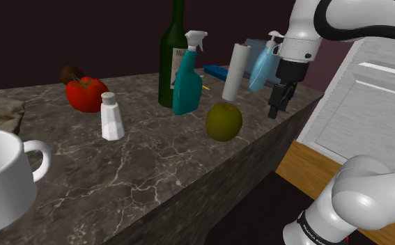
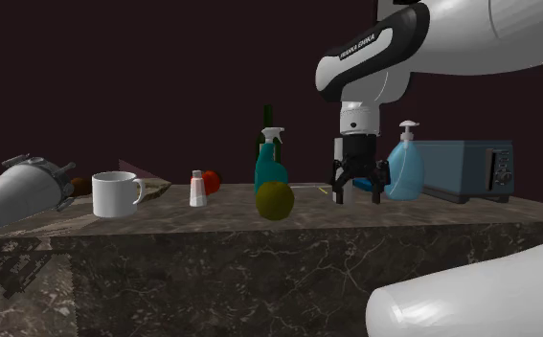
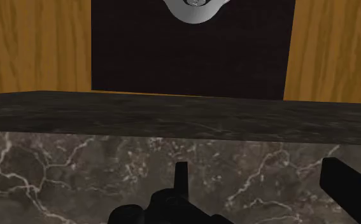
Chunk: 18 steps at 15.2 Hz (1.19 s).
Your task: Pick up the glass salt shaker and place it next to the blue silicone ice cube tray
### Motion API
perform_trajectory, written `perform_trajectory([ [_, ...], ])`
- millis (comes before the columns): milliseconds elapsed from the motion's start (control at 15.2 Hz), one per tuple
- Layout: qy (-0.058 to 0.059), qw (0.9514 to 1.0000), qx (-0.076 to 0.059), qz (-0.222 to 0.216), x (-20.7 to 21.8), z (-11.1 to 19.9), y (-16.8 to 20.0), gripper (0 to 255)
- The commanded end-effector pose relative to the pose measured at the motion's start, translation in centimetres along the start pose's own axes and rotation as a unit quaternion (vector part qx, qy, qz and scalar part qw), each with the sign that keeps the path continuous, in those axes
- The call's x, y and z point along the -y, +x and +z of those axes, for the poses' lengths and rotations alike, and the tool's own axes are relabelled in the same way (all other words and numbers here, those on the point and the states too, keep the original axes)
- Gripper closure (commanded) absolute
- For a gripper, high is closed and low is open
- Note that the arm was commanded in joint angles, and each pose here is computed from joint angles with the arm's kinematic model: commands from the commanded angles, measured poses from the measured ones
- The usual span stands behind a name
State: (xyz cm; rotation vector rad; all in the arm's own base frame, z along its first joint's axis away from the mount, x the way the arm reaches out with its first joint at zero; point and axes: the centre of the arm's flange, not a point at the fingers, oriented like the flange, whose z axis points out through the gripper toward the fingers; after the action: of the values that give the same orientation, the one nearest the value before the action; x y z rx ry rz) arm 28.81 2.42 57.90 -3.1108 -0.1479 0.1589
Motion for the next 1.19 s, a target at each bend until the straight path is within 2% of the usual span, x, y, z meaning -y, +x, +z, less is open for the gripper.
perform_trajectory([
  [0,0.000,1.0000,0.000,0.000,0.0,0.0,0.0,0],
  [1122,0.022,0.9962,-0.084,0.005,18.8,-1.4,8.4,0],
])
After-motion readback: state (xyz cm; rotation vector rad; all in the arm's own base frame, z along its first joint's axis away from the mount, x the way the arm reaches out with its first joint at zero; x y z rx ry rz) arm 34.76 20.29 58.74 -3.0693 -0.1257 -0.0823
